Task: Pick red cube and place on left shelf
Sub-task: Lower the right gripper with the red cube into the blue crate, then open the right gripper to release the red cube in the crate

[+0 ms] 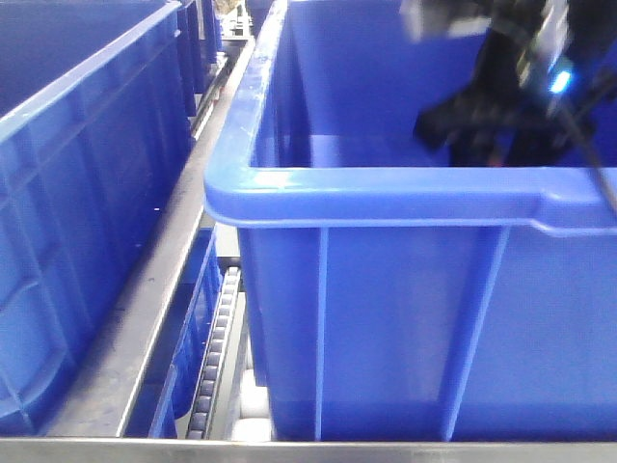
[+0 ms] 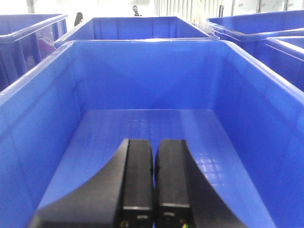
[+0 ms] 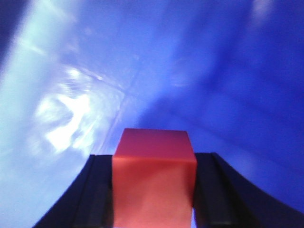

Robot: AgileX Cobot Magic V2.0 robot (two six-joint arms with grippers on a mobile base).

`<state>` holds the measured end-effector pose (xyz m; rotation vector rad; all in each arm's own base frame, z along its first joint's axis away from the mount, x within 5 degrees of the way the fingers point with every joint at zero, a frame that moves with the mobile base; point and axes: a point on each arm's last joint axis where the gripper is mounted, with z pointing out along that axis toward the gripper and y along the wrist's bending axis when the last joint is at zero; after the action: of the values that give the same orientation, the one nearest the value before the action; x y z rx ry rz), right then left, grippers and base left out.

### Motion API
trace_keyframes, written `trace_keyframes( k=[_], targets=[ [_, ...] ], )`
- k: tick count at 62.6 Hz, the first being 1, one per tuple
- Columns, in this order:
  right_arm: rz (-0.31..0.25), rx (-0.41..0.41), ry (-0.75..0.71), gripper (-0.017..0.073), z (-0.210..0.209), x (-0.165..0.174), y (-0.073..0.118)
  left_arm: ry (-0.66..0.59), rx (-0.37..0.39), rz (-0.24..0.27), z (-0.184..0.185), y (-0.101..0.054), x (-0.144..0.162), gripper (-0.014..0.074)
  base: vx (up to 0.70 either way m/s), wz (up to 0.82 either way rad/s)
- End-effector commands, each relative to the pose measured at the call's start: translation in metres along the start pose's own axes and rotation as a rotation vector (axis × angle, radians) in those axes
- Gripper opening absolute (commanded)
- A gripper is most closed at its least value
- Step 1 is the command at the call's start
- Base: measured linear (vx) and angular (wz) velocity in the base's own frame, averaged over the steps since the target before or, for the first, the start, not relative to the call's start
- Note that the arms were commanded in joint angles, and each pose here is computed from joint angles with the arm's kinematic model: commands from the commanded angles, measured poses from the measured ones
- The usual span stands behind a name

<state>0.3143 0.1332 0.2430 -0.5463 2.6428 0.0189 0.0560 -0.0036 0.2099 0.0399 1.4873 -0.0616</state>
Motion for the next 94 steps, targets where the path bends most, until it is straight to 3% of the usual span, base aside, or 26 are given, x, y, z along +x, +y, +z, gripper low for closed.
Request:
trace_keyframes(
  k=[1, 25, 47, 67, 77, 94],
  targets=[
    [-0.013, 0.003, -0.081, 0.0191, -0.006, -0.013, -0.001, -0.073, 0.0, -0.01, -0.001, 0.0, 0.0, 0.009, 0.0, 0.0],
    [-0.017, 0.002, -0.042, 0.0207, 0.01, -0.012, 0.0, -0.073, 0.0, -0.01, -0.001, 0.0, 0.0, 0.009, 0.0, 0.0],
    [-0.016, 0.004, -0.026, 0.0578, 0.007, -0.01, 0.0, -0.073, 0.0, -0.01, -0.001, 0.0, 0.0, 0.009, 0.0, 0.0],
    [-0.004, 0.005, -0.184, 0.059, -0.049, -0.013, -0.004, -0.073, 0.0, -0.01, -0.001, 0.0, 0.0, 0.009, 0.0, 0.0],
    [0.007, 0.007, -0.316, 0.0511, -0.098, -0.006, -0.008, -0.073, 0.0, -0.01, -0.001, 0.0, 0.0, 0.009, 0.0, 0.0],
    [0.017, 0.006, -0.487, 0.0143, -0.156, 0.037, -0.012, -0.073, 0.0, -0.01, -0.001, 0.0, 0.0, 0.009, 0.0, 0.0]
  ],
)
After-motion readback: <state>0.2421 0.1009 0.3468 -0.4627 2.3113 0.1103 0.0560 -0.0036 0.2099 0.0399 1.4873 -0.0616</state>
